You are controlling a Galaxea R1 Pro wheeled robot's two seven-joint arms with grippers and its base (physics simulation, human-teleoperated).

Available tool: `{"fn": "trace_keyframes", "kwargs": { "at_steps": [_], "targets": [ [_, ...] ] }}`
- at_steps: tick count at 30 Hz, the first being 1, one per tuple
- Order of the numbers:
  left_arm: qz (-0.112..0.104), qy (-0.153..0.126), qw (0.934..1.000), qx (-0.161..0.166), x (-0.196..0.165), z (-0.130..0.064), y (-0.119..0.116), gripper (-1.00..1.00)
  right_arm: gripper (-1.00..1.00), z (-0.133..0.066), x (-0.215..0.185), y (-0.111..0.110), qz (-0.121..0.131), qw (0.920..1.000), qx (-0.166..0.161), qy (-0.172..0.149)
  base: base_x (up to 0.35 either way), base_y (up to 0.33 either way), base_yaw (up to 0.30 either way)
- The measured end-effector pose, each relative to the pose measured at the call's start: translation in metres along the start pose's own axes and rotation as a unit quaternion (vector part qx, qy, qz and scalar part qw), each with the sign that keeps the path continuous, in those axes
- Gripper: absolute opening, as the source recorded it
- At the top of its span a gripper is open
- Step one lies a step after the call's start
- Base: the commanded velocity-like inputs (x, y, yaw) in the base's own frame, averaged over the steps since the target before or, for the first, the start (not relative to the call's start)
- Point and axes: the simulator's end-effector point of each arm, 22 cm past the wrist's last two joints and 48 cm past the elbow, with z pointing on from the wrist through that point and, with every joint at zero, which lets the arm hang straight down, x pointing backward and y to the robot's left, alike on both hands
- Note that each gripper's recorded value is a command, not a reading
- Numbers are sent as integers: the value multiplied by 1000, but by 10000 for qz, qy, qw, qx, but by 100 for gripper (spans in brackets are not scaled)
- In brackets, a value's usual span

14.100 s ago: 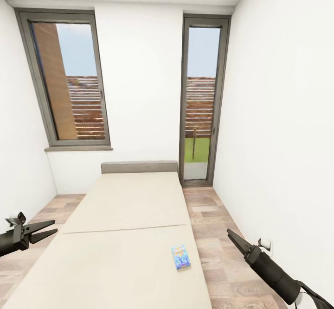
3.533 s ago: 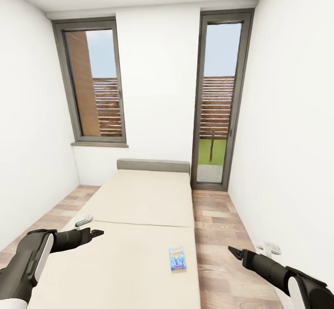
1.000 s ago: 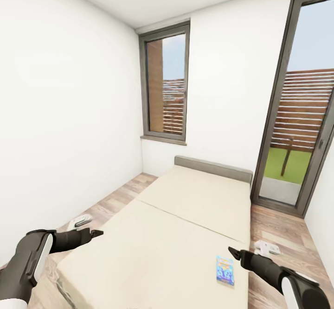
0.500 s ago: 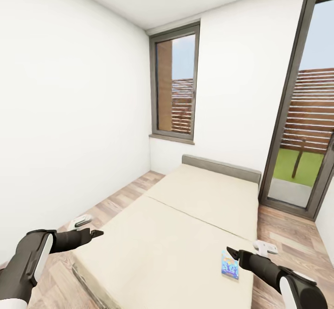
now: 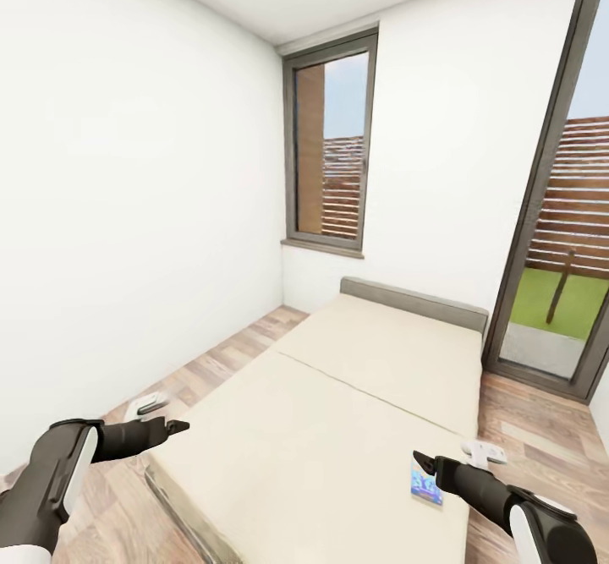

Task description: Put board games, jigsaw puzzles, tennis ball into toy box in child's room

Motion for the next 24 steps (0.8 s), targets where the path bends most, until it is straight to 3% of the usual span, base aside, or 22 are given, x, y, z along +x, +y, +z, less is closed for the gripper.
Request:
{"fn": "trace_keyframes", "kwargs": {
  "at_steps": [24],
  "targets": [
    [-39,160,9999,-46,11,12,6,100,100,8,11,-6,20,9998,102,155,-116,0,192]
  ]
}}
